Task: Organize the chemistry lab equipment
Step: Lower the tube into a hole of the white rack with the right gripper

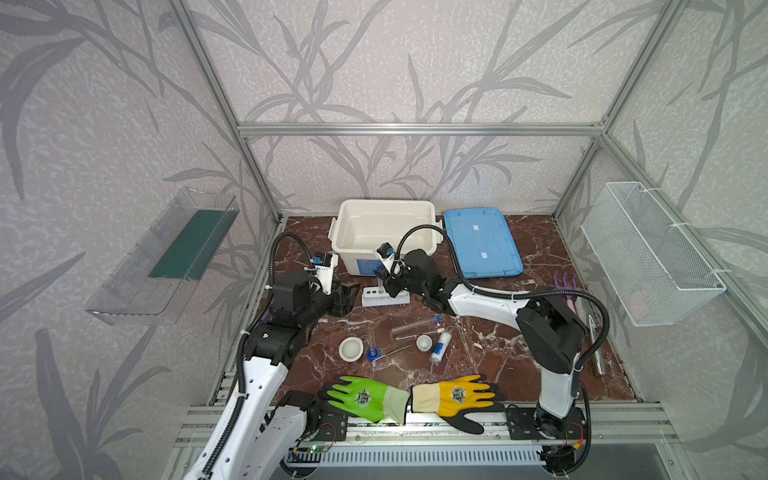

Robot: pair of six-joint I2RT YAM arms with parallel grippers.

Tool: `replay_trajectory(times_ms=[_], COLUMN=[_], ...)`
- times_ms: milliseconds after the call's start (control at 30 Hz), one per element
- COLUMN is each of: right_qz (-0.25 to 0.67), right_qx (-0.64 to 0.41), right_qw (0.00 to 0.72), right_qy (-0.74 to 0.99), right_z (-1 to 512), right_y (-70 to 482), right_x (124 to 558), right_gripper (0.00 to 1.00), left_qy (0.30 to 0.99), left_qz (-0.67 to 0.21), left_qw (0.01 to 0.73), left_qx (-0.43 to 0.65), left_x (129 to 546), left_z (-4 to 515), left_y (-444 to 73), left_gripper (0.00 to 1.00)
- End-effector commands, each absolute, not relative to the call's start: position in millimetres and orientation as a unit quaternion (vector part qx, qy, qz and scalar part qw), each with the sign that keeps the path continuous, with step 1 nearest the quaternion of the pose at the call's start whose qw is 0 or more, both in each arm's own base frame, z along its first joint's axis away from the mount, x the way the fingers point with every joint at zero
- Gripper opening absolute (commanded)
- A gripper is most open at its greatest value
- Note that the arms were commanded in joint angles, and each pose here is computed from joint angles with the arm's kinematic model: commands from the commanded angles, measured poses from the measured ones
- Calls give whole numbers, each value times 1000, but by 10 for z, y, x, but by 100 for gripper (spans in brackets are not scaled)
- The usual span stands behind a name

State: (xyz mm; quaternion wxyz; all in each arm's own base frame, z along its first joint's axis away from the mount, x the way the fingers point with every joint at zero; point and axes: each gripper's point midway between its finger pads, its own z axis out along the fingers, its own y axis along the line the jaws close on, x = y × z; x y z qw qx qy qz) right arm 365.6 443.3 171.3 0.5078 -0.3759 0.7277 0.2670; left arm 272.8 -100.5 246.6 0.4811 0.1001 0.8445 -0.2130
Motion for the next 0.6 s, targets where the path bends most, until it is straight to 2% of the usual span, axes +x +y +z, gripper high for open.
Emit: replay_trajectory(times_ms=[0, 367, 567], right_qz=[279, 265, 263], right_qx=[-372, -383, -386], right_qw=[519, 518, 521], right_qy=[717, 718, 714], right_z=[1709, 1583, 1622], right_y=[4499, 4522, 4542], right_x=[3663, 3676, 3642], right_gripper=[14, 17, 25], left_qy=[842, 842, 841], left_qz=[-213, -212, -214], left_qw=[484, 483, 483], left_qx=[110, 112, 113], left_x=[2720, 2718, 2718], left_z=[2453, 2446, 2452], left_y=[-1011, -1013, -1020], left_gripper=[63, 63, 63])
